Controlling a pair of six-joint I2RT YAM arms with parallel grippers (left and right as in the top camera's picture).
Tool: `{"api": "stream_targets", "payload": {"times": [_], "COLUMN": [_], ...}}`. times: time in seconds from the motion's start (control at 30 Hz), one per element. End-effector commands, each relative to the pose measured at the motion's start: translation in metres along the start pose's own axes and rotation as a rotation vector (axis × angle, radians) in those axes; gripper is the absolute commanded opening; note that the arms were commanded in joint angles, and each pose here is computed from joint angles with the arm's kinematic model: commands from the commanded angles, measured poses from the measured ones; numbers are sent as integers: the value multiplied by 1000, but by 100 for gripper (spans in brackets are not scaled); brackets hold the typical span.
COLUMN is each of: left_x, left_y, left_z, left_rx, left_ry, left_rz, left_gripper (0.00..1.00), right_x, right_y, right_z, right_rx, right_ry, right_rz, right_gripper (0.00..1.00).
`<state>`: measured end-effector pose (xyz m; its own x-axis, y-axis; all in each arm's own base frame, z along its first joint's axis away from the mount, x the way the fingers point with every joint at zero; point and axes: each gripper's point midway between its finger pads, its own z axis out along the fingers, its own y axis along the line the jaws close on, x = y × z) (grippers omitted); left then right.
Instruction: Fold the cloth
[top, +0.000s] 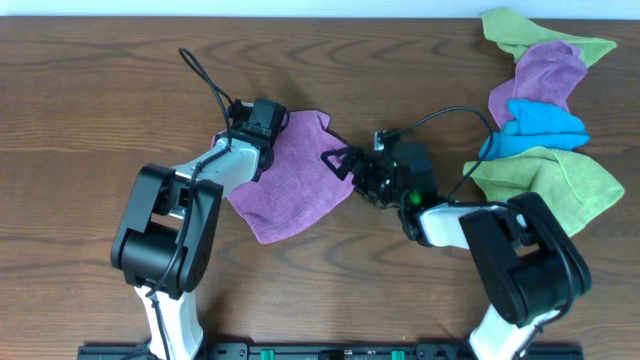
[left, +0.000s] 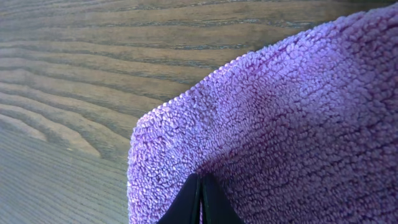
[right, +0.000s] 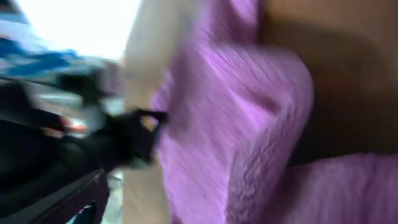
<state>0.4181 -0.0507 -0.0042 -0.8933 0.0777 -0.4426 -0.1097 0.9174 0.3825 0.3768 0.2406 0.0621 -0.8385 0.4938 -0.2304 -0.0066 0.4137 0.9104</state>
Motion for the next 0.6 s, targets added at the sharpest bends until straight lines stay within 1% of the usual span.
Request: {"api": "stream_targets", "payload": {"times": [0.0,0.1,0.27,0.43,0.57], "left_x": [47,53,75,115,134], "left_y": [-19,-18,-25,-40,-47], "left_z": [17,16,11,-8,-22], "left_rx": [87,86,136,247,302], "left_ry": [144,171,271,475,582], "left_rz": [35,35,-5,-51,-71], "left_gripper": [6,6,5,6,6], "right_x": [-37,-61,-83,-88,-78], "right_y": [16,26,37,44,47], "right_z": [-12,-27,-47,-65,-69], "right_rx": [-69,-124,-202,-270,-306], "right_ry": [-109,-160,-162,-112,-36], "right_rz": [-62,-91,-131,-171,-186], "right_gripper": [90,91,92,88,83]}}
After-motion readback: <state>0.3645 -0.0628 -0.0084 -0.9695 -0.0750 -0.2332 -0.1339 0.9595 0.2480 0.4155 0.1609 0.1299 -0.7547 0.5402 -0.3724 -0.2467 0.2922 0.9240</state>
